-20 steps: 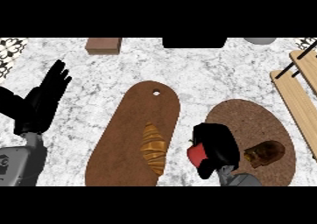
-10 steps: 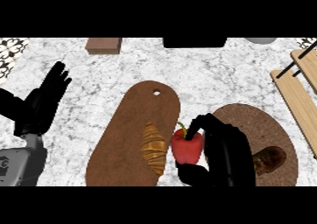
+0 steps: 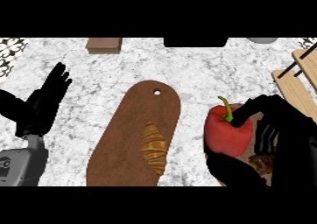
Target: Pick the bell pepper from the placemat and place it in the tiered shelf
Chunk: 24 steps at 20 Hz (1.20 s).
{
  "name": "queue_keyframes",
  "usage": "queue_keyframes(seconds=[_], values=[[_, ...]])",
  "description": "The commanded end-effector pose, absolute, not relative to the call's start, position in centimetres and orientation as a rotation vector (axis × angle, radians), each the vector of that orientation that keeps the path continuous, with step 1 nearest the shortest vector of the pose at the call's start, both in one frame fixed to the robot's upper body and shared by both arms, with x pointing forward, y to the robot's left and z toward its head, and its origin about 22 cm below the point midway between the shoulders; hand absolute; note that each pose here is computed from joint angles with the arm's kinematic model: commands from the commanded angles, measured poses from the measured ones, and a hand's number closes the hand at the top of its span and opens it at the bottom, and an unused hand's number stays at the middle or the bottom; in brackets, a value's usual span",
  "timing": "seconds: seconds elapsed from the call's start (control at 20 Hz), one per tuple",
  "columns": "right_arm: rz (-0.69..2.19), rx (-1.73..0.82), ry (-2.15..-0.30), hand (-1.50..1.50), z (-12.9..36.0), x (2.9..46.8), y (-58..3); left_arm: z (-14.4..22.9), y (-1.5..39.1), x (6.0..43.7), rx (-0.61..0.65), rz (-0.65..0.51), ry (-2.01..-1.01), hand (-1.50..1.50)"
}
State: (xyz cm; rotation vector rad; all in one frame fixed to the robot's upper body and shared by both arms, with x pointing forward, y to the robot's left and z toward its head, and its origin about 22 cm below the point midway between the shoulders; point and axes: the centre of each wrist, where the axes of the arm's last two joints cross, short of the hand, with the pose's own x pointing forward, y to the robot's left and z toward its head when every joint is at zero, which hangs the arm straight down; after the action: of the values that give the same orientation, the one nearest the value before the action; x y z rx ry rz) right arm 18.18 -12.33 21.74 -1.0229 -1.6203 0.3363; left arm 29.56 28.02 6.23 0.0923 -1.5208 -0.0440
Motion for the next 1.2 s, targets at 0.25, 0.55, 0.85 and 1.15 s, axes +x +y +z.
queue_keyframes(seconds=[0.25,0.55,0.85,1.15], values=[[0.217,-1.18,-1.455,1.5,25.9,19.2,-19.2,8.2,27.5,30.4,0.079,-0.05,-1.533,0.0],[0.144,-1.203,-1.391,1.5,27.6,20.4,-24.0,7.7,28.3,30.8,0.103,-0.046,-1.54,0.0],[0.048,-1.229,-1.399,1.5,26.6,18.8,-30.4,4.9,27.7,28.7,0.092,-0.038,-1.518,0.0],[0.002,-1.235,-1.375,1.5,25.4,18.7,-36.8,6.5,29.2,29.8,0.083,-0.041,-1.521,0.0]])
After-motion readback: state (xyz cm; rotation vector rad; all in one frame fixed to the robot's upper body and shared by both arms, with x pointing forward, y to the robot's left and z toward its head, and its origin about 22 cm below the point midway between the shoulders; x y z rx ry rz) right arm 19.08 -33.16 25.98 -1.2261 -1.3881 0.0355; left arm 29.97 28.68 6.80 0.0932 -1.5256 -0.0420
